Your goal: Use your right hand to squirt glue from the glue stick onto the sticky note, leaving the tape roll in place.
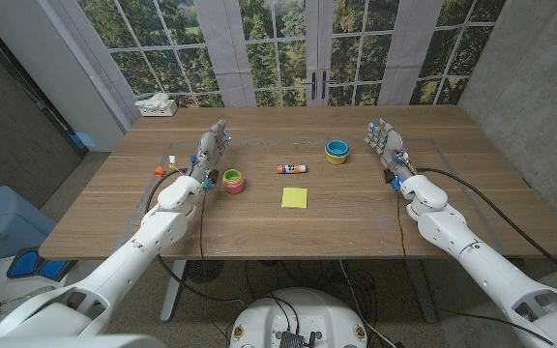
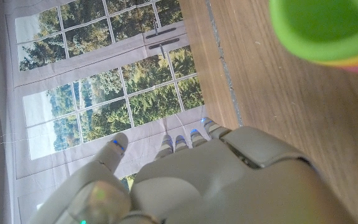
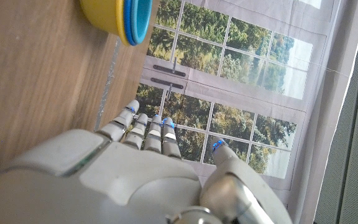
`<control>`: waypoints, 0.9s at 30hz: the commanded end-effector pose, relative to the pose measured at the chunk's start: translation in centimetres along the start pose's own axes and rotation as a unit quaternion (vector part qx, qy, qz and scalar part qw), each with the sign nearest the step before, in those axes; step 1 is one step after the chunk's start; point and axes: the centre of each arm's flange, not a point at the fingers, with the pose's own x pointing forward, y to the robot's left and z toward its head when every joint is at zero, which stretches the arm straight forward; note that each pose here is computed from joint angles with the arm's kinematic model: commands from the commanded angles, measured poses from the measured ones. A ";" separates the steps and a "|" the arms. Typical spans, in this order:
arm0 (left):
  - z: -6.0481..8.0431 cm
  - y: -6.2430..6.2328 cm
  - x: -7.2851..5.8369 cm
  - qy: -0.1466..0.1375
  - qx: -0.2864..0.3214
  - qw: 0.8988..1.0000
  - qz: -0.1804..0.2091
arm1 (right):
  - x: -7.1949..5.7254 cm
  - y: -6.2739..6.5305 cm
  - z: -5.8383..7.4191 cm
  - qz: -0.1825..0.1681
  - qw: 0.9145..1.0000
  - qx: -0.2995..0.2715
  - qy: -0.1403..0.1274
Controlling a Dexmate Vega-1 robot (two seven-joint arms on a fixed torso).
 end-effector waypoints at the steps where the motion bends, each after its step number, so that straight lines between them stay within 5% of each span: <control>1: 0.5 0.0 0.5 -0.019 0.008 1.000 0.017 | -0.6 -0.7 -0.2 -0.028 1.000 0.003 -0.013; 12: 0.5 -0.2 1.0 -0.020 0.028 0.999 0.018 | -0.3 -0.8 -0.2 -0.033 0.999 -0.007 -0.011; 27: 1.7 -0.5 1.5 -0.017 0.130 0.991 0.015 | -1.5 0.0 0.0 -0.047 0.998 -0.031 -0.024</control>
